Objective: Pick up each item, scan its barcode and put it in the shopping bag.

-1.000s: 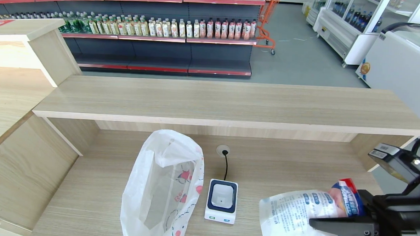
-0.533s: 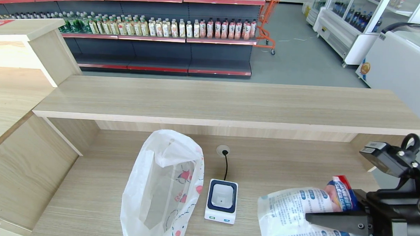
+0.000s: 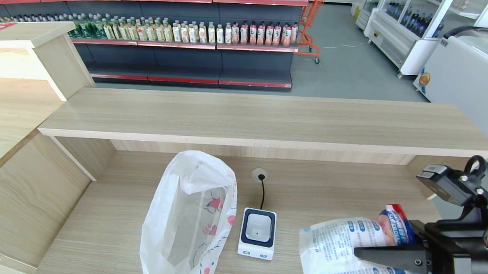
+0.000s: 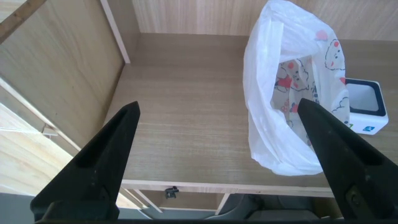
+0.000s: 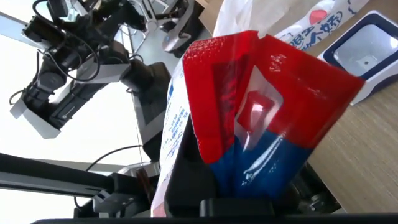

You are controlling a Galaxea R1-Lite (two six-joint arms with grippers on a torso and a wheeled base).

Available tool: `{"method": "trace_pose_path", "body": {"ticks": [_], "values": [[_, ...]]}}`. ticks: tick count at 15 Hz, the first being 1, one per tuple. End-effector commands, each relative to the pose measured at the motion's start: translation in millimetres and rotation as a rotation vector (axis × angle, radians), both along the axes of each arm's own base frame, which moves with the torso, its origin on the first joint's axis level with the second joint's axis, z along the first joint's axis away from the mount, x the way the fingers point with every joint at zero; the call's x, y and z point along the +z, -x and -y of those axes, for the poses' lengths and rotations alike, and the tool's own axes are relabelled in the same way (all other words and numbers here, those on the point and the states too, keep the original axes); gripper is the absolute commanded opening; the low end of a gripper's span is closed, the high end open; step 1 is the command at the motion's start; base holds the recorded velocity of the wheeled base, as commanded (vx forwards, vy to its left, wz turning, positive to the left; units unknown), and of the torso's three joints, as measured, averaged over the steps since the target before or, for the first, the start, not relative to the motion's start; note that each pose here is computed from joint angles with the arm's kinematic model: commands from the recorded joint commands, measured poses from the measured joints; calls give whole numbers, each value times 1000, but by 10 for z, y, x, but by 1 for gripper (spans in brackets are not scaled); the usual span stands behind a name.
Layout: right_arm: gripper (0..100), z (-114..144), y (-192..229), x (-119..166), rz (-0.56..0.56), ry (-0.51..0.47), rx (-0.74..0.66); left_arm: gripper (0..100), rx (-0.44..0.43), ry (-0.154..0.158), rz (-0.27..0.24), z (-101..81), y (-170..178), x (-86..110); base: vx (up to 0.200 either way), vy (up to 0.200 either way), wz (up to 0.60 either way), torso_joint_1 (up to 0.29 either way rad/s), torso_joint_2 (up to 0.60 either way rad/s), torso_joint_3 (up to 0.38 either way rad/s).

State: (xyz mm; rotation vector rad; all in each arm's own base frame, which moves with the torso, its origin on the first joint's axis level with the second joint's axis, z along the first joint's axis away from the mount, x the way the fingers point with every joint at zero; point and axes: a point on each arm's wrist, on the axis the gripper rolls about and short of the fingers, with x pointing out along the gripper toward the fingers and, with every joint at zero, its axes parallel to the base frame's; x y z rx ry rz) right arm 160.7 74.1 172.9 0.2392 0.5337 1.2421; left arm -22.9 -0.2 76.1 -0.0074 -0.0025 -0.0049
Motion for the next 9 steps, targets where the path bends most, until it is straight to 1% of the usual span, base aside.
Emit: {"method": "trace_pose_path", "body": {"ticks": [1,5,6,7,8,9], "values": [[0,6,12,1,4,-1,-1,100,0,0,1,0,0,0,0,0,0,0,0,0],[0,16,40,30,20,-5,-2,100,0,0,1,0,0,0,0,0,0,0,0,0],[0,19,31,44,53,14,-38,100,0,0,1,0,0,0,0,0,0,0,0,0],[0,23,1,76,159,63,-102,100,0,0,1,0,0,0,0,0,0,0,0,0],[0,54,-11,72,311,158,-184,100,0,0,1,0,0,0,0,0,0,0,0,0],[0,142,-36,67,434,264,-264,100,0,0,1,0,0,0,0,0,0,0,0,0]]}}
